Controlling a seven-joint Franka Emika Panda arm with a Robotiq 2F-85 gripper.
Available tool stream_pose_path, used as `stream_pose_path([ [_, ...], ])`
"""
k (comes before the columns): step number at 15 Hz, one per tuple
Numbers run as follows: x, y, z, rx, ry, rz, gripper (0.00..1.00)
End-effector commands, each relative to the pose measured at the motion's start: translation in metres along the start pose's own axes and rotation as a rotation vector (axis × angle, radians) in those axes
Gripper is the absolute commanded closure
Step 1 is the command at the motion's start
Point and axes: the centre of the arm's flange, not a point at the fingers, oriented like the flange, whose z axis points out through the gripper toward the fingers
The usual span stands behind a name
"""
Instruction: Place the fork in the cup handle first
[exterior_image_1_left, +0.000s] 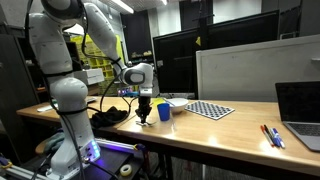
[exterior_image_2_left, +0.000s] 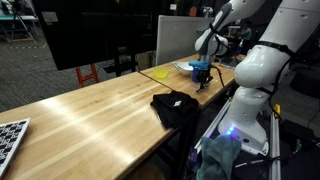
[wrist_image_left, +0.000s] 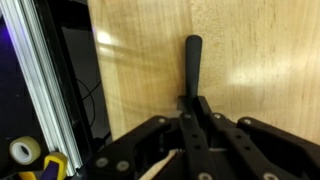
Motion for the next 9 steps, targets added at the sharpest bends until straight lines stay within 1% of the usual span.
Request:
stream_pose_path([
  [1,-0.008,0.018,-0.038,-0.023,0.039,0.051,0.98],
  [6,-0.023,0.027,-0.076,-0.044,0.144,0.090,0.98],
  [9,-0.032,0.034,-0.099,-0.074,0.217,0.116,0.98],
])
